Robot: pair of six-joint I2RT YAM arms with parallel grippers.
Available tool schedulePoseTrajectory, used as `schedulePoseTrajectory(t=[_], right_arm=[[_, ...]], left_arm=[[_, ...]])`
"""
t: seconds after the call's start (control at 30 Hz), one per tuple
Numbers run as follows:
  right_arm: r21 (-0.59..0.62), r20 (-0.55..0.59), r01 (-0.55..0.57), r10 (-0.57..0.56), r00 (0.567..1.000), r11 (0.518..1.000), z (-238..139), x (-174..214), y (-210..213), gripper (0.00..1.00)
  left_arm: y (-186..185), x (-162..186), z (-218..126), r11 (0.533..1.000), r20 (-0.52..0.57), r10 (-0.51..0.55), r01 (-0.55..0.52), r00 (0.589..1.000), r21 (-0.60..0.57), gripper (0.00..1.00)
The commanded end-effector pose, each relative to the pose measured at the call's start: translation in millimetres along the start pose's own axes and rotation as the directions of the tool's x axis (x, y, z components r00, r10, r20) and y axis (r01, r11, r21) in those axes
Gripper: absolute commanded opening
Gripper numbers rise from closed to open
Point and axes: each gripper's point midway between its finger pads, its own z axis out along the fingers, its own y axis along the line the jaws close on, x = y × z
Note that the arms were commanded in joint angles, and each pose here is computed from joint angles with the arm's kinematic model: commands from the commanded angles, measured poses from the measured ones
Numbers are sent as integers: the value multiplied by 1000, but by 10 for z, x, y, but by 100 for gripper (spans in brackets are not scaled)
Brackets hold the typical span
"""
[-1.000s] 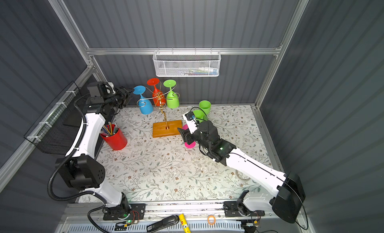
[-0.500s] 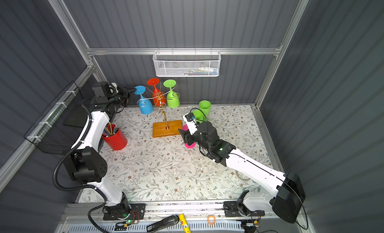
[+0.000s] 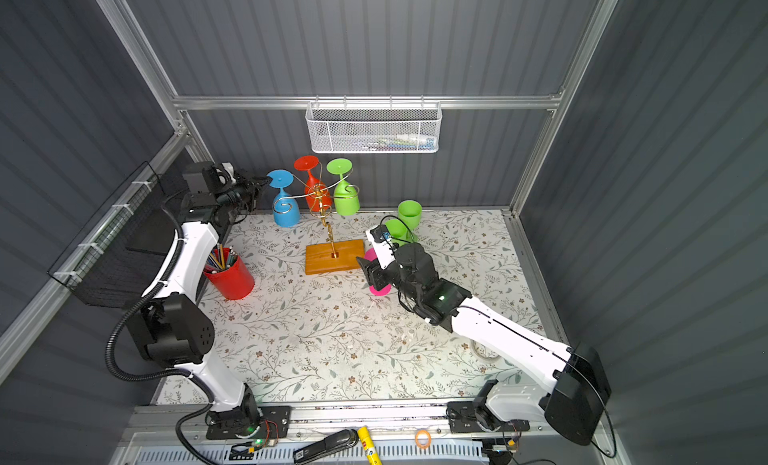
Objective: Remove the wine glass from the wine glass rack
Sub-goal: 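Close the left gripper on the blue glass foot on the rack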
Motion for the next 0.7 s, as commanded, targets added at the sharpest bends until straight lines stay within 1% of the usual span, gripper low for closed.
schedulePoseTrajectory(t=[0.0,0.07,0.47,0.67], right_arm=[[8,1,-7,7,1000,1000,-3,-5,1,63],[10,3,-5,5,1000,1000,-7,-12,-1,63],[11,3,-8,8,1000,1000,-2,-5,6,62],[10,11,-6,6,1000,1000,-7,-31,19,62]], left_arm=[[-96,-32,-56,1000,4,24,-24,1000,19,1],[-108,-36,-59,999,5,27,-28,1000,20,0],[-198,-62,-108,999,22,36,-37,999,34,0],[-302,-86,-157,997,39,42,-45,998,60,0]])
